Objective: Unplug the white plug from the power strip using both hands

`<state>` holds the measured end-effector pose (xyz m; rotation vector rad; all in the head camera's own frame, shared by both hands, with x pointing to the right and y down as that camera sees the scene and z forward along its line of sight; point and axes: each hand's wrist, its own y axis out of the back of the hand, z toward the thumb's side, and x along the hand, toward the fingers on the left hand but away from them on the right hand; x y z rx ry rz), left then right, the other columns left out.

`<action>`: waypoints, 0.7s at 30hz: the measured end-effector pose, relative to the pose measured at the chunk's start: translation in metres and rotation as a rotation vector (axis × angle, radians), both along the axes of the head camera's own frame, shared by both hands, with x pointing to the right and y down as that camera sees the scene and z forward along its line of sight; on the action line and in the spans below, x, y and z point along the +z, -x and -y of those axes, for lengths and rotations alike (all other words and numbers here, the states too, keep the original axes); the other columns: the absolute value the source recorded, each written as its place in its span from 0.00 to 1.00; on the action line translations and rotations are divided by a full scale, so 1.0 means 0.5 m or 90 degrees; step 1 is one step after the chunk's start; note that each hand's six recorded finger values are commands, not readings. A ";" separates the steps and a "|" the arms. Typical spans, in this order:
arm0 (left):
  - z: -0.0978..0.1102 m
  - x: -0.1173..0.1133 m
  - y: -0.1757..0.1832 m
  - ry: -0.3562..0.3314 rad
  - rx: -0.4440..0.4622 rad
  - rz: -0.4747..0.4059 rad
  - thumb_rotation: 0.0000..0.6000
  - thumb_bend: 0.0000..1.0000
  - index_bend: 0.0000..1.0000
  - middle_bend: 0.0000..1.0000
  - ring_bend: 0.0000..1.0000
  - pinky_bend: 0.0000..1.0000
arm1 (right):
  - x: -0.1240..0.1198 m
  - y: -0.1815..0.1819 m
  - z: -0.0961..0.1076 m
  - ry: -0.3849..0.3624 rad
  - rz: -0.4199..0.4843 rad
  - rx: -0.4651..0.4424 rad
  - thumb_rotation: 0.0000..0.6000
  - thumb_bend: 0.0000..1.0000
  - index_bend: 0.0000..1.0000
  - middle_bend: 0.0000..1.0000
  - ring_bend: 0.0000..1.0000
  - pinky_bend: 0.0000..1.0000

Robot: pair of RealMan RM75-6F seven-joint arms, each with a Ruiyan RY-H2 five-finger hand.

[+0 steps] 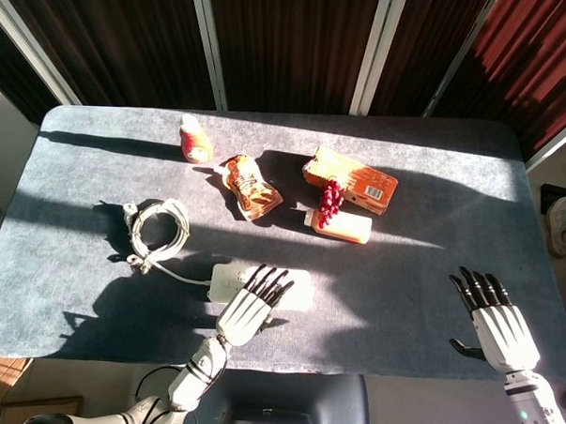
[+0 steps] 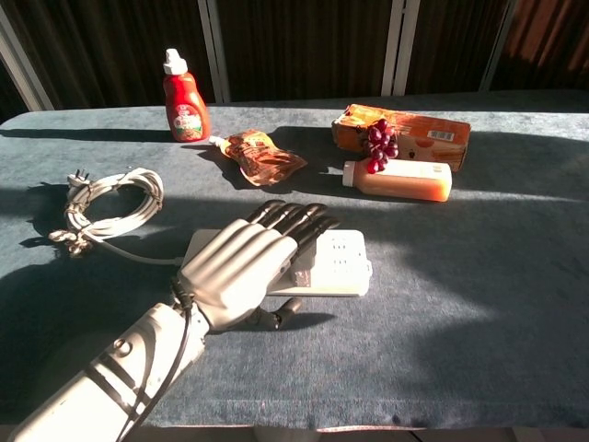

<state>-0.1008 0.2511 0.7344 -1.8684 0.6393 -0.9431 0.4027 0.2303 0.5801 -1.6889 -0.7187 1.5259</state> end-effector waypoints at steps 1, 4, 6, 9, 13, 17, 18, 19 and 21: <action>0.002 0.000 -0.002 -0.003 -0.001 0.001 1.00 0.37 0.00 0.00 0.00 0.01 | 0.000 0.000 0.000 0.001 0.001 -0.001 1.00 0.26 0.00 0.00 0.00 0.00; 0.007 0.003 -0.007 -0.007 -0.005 0.003 1.00 0.36 0.00 0.00 0.00 0.02 | -0.001 0.001 -0.002 0.003 0.005 -0.002 1.00 0.26 0.00 0.00 0.00 0.00; 0.011 0.005 -0.008 0.000 -0.012 -0.001 1.00 0.36 0.00 0.00 0.00 0.04 | -0.003 0.000 0.000 0.001 0.006 0.000 1.00 0.26 0.00 0.00 0.00 0.00; 0.010 0.005 -0.013 0.008 -0.014 -0.004 1.00 0.36 0.00 0.00 0.00 0.05 | -0.004 -0.002 0.001 -0.002 0.005 0.002 1.00 0.26 0.00 0.00 0.00 0.00; 0.009 0.004 -0.022 0.008 -0.010 -0.003 1.00 0.36 0.00 0.00 0.00 0.05 | -0.003 -0.001 -0.001 0.001 0.005 -0.001 1.00 0.26 0.00 0.00 0.00 0.00; 0.009 0.004 -0.028 0.013 -0.011 -0.005 1.00 0.36 0.00 0.00 0.00 0.05 | -0.004 -0.001 0.000 0.001 0.005 0.000 1.00 0.26 0.00 0.00 0.00 0.00; 0.009 0.004 -0.029 0.014 -0.011 -0.005 1.00 0.36 0.00 0.00 0.00 0.06 | -0.005 -0.002 0.000 -0.001 0.005 0.001 1.00 0.26 0.00 0.00 0.00 0.00; 0.009 0.004 -0.031 0.015 -0.011 -0.005 1.00 0.36 0.00 0.00 0.00 0.07 | -0.005 -0.002 0.001 -0.001 0.005 0.002 1.00 0.26 0.00 0.00 0.00 0.00; 0.011 0.005 -0.036 0.018 -0.017 -0.004 1.00 0.37 0.00 0.00 0.00 0.08 | -0.005 -0.003 0.000 0.001 0.006 0.001 1.00 0.26 0.00 0.00 0.00 0.00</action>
